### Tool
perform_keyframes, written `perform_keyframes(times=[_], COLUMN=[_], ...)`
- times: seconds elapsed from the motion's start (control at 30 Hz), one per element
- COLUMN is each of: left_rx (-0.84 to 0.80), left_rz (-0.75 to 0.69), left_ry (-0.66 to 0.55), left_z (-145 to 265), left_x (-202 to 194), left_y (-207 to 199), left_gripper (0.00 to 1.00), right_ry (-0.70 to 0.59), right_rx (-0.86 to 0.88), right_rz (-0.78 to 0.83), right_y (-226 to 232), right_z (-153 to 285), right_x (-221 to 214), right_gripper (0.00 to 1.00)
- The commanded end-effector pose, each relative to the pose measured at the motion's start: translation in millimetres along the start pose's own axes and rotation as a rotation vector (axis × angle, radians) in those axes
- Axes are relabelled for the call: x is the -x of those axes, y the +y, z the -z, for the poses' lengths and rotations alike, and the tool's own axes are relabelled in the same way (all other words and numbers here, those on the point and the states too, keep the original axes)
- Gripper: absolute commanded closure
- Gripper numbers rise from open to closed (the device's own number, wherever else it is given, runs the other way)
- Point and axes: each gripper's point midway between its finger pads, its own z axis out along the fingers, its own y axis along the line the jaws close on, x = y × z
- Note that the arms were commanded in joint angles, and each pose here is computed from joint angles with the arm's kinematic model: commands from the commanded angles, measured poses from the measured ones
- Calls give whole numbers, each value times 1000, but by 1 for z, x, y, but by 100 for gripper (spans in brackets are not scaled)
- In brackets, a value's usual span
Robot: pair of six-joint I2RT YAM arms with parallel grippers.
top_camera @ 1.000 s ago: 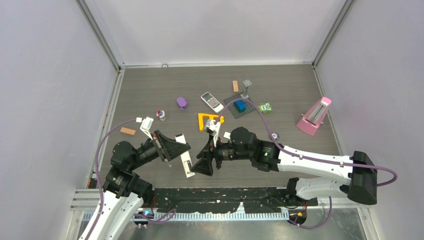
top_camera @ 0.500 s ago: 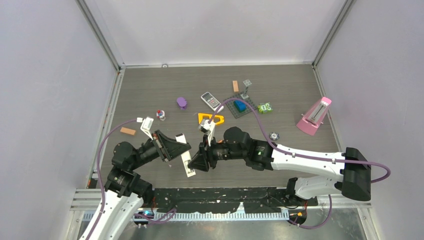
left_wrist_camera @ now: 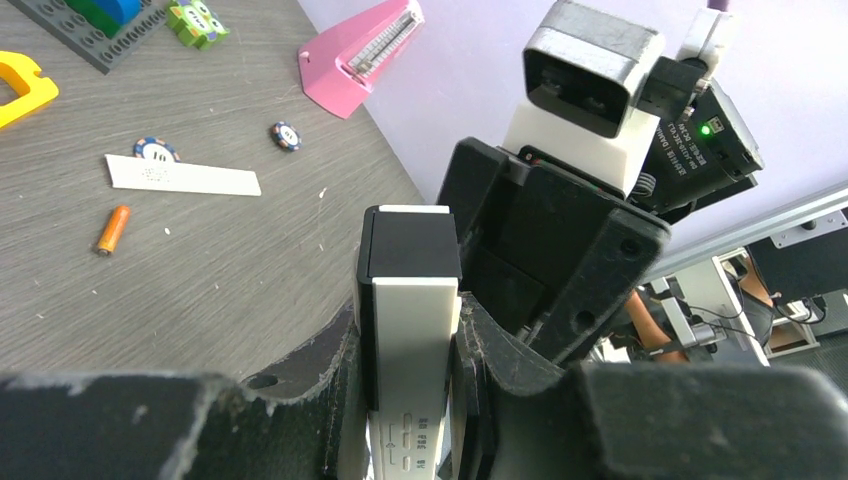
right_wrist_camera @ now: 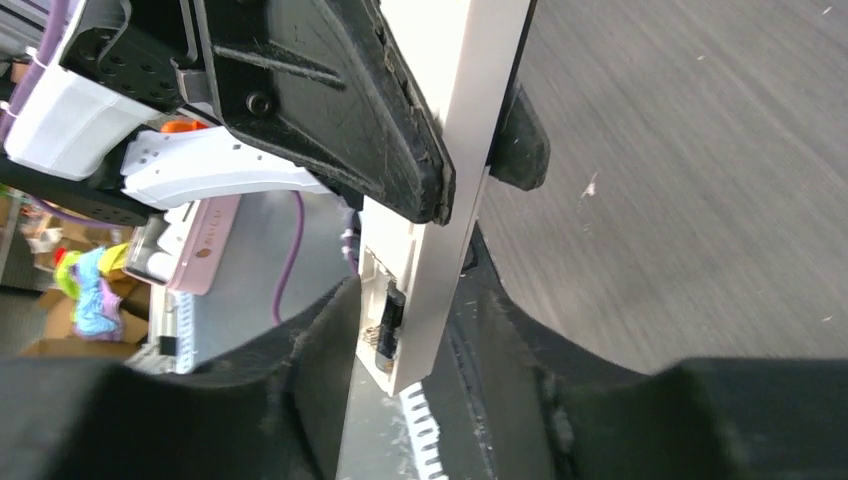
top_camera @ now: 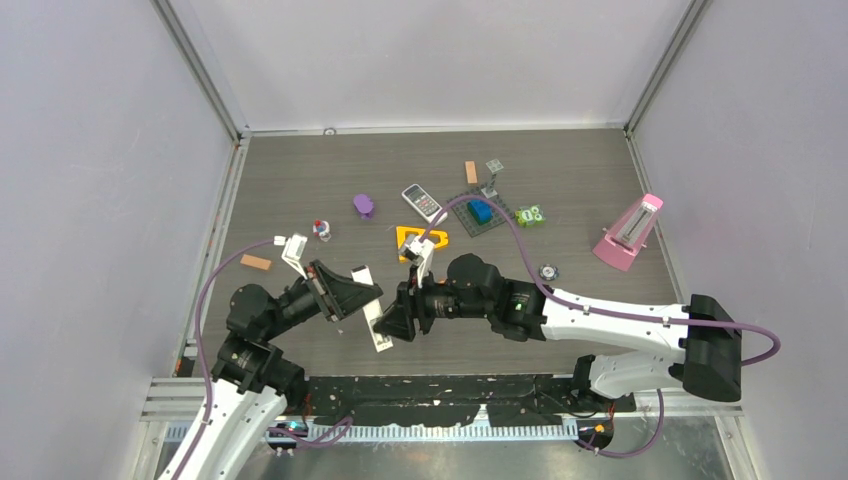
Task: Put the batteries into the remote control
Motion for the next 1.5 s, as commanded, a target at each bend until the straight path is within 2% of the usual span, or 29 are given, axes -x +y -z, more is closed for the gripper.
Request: perform_keyframes(times=[0.0, 0.13, 0.3, 0.4, 0.47, 0.5, 0.57, 0.6, 0.63, 0.83, 1.1, 1.47], left_rx=[34, 139, 328, 431, 476, 494, 518, 525, 530, 568, 583, 572], left_rz=[-27, -36, -53, -62, -69, -76, -86, -93, -103, -160, -191, -177], left_ry=[-38, -87, -163, -223, -252, -264, -277, -281, -283, -275, -267, -243], left_z=[0, 0, 9, 18, 23, 24, 26, 27, 27, 28, 29, 23], left_x=[6, 11, 19, 26, 30, 32, 35, 36, 38, 43, 41, 36], left_y=[5, 30, 70, 89, 97, 100, 104, 105, 106, 111, 118, 124], left_gripper=[100, 100, 100, 100, 100, 100, 100, 100, 100, 100, 100, 100], right_ry=[-113, -126, -137, -139, -122, -110, -34, -44, 9, 12, 11, 102], right_rx=[17, 9, -45, -240, -472, -689, -882, -922, -985, -1189, -1375, -1408], right_rz=[2, 0, -72, -195, -295, -373, -470, -503, -533, -637, -665, -737], right_y=[10, 9, -8, -53, -99, -134, -170, -180, -192, -232, -261, -270], right_z=[4, 11, 19, 27, 37, 51, 67, 71, 72, 67, 57, 39], right_x=[28, 30, 29, 21, 7, -6, -32, -25, -39, -35, -28, -53], right_gripper=[39, 26, 24, 25, 25, 25, 25, 26, 27, 35, 35, 40])
